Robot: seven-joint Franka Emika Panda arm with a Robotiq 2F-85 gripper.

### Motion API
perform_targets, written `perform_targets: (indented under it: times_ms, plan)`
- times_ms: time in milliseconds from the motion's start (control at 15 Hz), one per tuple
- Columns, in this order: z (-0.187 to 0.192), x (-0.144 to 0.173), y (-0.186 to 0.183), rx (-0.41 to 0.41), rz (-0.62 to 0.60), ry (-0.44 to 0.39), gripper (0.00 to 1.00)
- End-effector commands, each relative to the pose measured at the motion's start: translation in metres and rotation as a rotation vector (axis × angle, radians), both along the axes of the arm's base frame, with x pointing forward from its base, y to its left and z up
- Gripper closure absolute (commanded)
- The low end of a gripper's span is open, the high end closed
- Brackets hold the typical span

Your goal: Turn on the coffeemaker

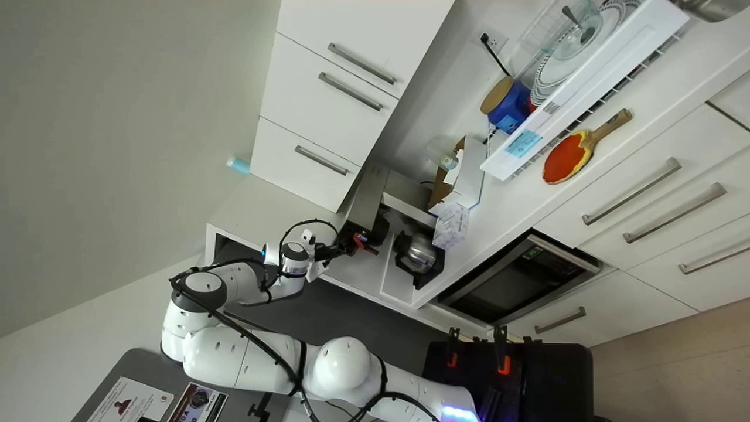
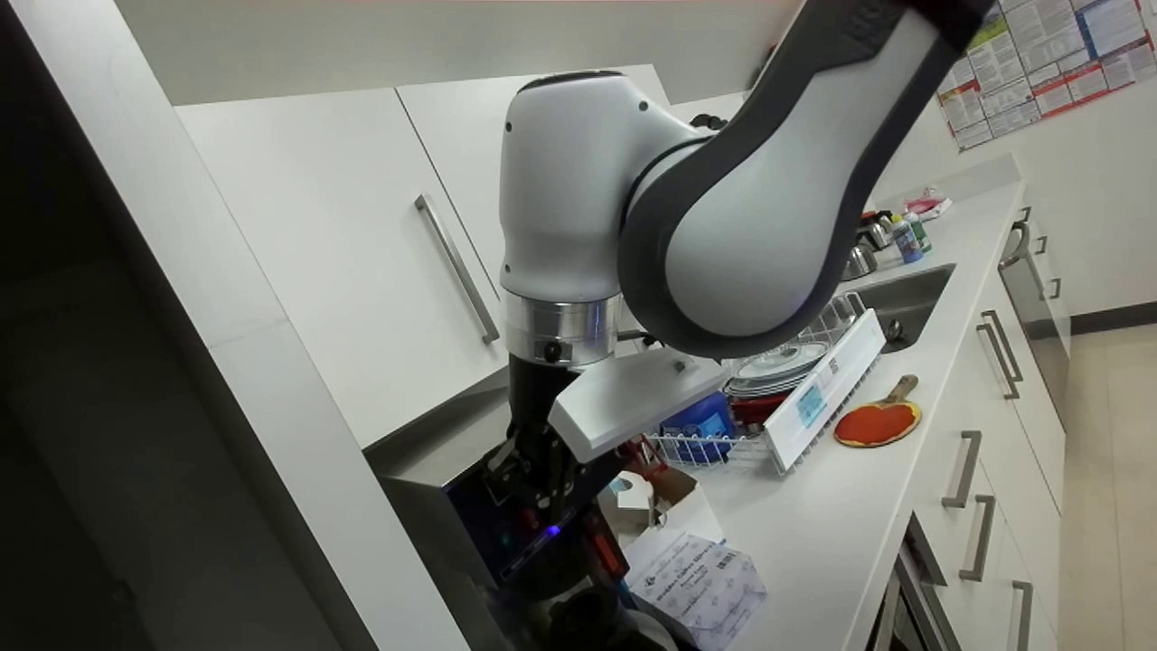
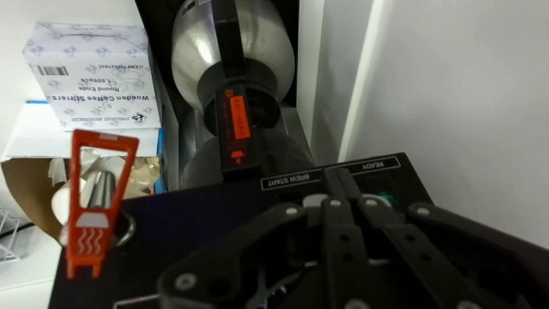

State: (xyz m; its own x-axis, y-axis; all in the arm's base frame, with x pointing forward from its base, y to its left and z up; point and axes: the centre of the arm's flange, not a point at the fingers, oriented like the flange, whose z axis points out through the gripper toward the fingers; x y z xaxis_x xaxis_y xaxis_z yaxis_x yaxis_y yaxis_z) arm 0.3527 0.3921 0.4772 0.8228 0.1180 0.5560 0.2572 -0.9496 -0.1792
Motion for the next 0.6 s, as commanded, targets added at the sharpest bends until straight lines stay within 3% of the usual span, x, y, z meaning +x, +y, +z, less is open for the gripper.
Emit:
perform_targets:
  times_ms: [0,533]
  plan:
    - [-0.0016,0.0135,0.0140,0.025,-0.004,-0.010,1.00]
    - [-0.0022,0.0178,0.0177,0.019,0.006,-0.036,1.00]
